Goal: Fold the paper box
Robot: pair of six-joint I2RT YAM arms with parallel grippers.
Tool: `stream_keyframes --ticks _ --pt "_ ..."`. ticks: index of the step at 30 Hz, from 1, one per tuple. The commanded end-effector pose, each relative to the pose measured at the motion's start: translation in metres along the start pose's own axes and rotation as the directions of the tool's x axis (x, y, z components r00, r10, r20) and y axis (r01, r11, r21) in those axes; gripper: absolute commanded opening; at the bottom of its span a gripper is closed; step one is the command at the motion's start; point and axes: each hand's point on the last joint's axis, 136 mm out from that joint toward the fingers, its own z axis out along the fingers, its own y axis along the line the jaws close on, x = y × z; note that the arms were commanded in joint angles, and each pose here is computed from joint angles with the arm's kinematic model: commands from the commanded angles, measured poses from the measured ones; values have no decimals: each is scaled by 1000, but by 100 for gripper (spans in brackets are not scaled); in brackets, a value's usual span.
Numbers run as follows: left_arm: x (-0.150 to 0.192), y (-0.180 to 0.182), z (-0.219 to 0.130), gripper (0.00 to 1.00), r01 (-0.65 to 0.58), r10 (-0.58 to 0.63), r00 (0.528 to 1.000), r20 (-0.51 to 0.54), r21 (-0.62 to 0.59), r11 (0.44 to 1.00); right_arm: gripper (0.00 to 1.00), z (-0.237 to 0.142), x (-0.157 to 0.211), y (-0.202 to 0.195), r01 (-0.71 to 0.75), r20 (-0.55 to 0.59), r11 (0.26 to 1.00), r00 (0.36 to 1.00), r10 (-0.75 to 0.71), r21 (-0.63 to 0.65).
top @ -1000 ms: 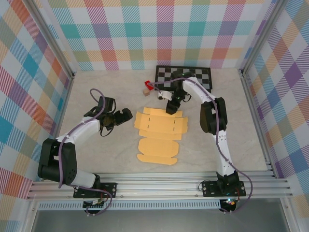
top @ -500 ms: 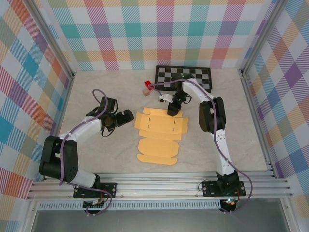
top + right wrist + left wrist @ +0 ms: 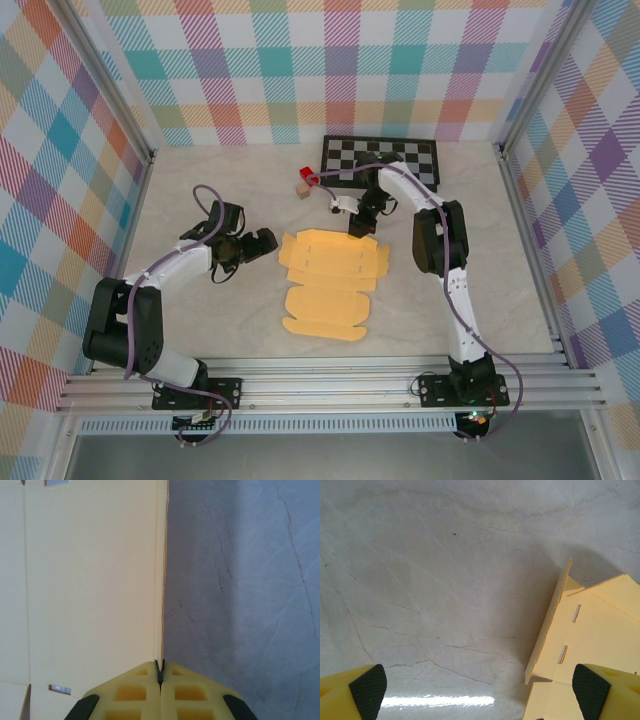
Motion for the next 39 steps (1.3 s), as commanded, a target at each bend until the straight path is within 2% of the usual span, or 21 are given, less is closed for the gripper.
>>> stream_keyframes --ticks 1,4,9,13,15,18,20,22,26,28,31,33,35,39 --pt "2 -4 2 98 -23 23 1000 -4 -4 1000 0 -11 -7 12 55 4 998 998 -55 -3" --pt "1 -6 -1 98 -26 26 1000 1 -1 1000 0 -20 -14 11 62 10 997 998 -62 36" --pt "-12 -18 -15 97 -68 67 997 49 26 997 0 -67 -38 27 47 92 993 994 -57 105" --pt "-35 -55 -47 95 -152 126 977 173 142 978 0 -116 -52 57 -29 160 989 987 5 145" --pt "-52 -81 -74 94 -229 169 945 281 198 953 0 -132 -52 67 -92 168 982 984 64 163" --pt "-66 -115 -116 89 -395 276 855 439 208 895 0 -159 -43 73 -244 167 937 964 207 248" --pt "-66 -141 -142 82 -547 373 745 553 186 816 0 -175 -37 84 -305 175 911 948 264 278" --pt "-58 -164 -164 78 -689 453 616 644 163 706 0 -186 -35 98 -336 191 898 938 291 282" --pt "-25 -195 -191 67 -904 577 334 745 79 421 0 -200 -28 118 -360 199 876 930 309 321" --pt "-18 -202 -194 65 -938 597 260 759 51 343 0 -206 -27 128 -359 206 872 930 304 334" --pt "-17 -209 -193 64 -958 621 211 754 35 283 0 -210 -28 141 -333 224 877 937 267 347" --pt "-20 -212 -194 64 -963 628 191 755 20 269 0 -211 -29 148 -307 226 885 945 238 351" --pt "-19 -216 -194 64 -969 632 181 754 27 244 0 -212 -30 155 -282 232 889 950 208 360" --pt "-10 -225 -188 62 -977 643 193 741 86 194 0 -212 -35 166 -254 250 899 953 170 357"
